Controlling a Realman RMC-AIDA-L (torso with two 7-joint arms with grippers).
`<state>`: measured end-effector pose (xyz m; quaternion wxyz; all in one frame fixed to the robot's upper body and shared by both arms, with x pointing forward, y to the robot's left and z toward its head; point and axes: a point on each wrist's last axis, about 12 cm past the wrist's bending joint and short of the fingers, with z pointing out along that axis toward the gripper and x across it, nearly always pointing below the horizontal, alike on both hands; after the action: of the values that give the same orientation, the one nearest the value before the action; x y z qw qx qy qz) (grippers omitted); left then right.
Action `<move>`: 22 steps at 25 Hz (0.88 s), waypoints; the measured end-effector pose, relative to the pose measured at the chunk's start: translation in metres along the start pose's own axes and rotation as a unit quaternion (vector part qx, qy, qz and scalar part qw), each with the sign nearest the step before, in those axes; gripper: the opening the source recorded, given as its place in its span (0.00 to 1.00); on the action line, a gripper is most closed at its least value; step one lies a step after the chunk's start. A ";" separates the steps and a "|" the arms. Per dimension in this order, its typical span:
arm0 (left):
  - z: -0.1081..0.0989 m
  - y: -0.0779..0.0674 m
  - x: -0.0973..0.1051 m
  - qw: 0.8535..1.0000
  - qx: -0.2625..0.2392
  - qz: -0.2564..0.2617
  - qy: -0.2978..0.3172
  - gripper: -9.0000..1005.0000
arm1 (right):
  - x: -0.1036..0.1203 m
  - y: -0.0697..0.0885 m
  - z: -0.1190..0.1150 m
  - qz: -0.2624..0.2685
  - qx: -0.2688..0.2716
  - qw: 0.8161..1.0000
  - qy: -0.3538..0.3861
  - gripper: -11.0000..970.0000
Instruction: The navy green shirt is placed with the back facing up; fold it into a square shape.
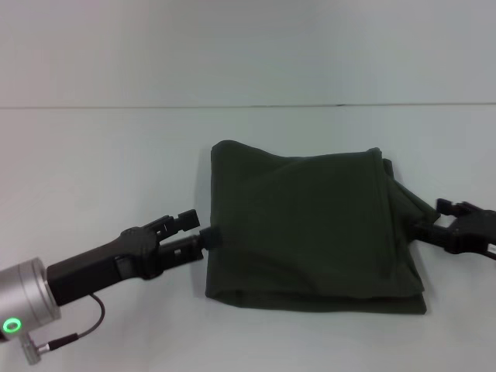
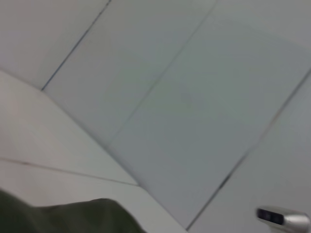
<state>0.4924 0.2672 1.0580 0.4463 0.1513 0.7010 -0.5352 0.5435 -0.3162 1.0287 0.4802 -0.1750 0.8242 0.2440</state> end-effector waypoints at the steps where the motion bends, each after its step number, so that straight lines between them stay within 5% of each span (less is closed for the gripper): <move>1: 0.000 0.002 -0.001 1.000 -0.007 -0.011 0.001 0.95 | 0.001 -0.002 -0.003 0.004 0.005 1.000 -0.003 0.92; 8: 0.006 0.019 -0.020 0.987 -0.054 -0.147 0.028 0.95 | 0.005 -0.003 -0.040 -0.011 -0.015 0.997 -0.071 0.92; 12: 0.017 0.034 -0.034 0.953 -0.116 -0.256 0.115 0.95 | 0.013 0.013 -0.062 -0.061 -0.063 0.989 -0.118 0.92; 16: 0.032 0.040 -0.041 0.934 -0.154 -0.272 0.172 0.95 | 0.028 0.031 -0.073 -0.113 -0.106 0.979 -0.133 0.92; 22: 0.043 0.046 -0.047 0.932 -0.178 -0.263 0.172 0.95 | 0.042 0.044 -0.073 -0.133 -0.128 0.974 -0.132 0.92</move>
<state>0.5703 0.2588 1.0659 0.1817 -0.0302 0.8658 -0.4653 0.4483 -0.3239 1.0328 0.5862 -0.3095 0.6848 0.3027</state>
